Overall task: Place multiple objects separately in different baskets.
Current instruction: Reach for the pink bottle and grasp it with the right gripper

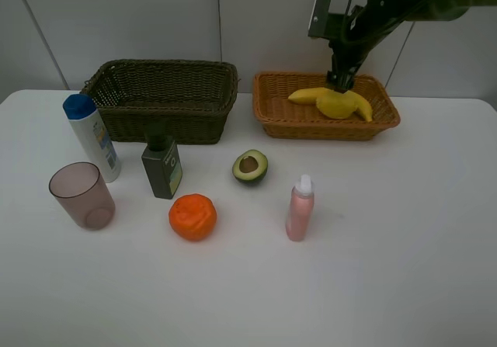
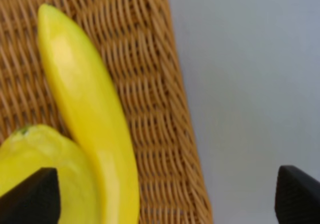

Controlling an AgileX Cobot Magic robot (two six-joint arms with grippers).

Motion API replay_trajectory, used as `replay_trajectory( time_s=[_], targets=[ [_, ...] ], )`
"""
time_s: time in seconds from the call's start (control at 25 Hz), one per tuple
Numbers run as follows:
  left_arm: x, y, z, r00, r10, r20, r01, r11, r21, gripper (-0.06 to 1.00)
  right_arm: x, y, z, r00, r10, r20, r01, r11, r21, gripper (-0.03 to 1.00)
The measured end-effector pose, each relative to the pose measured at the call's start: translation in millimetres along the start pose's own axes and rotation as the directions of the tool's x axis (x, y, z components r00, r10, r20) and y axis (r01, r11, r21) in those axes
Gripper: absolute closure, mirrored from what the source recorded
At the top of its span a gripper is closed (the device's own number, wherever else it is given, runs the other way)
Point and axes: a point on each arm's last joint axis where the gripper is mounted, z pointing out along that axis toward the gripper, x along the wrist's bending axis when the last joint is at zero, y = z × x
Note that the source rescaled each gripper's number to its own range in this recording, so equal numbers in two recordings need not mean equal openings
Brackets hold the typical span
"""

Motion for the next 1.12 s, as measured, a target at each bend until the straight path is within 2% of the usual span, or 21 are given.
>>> replay_trajectory(
  time_s=[0.48,0.72,1.12],
  targets=[
    [0.0,0.0,0.0,1.000,0.000,0.000,0.000,1.000,0.000,-0.06,1.4,2.6,-0.1,0.998,0.057,-0.018,-0.058,0.998,-0.027,0.12],
    [0.0,0.0,0.0,1.000,0.000,0.000,0.000,1.000,0.000,-0.06,1.1,2.7,-0.5,0.996,0.087,-0.018,-0.088,0.996,-0.027,0.03],
    [0.0,0.0,0.0,1.000,0.000,0.000,0.000,1.000,0.000,-0.06,-4.4,4.3,-12.8,0.990,0.141,-0.016,-0.142,0.990,-0.026,0.03]
  ],
)
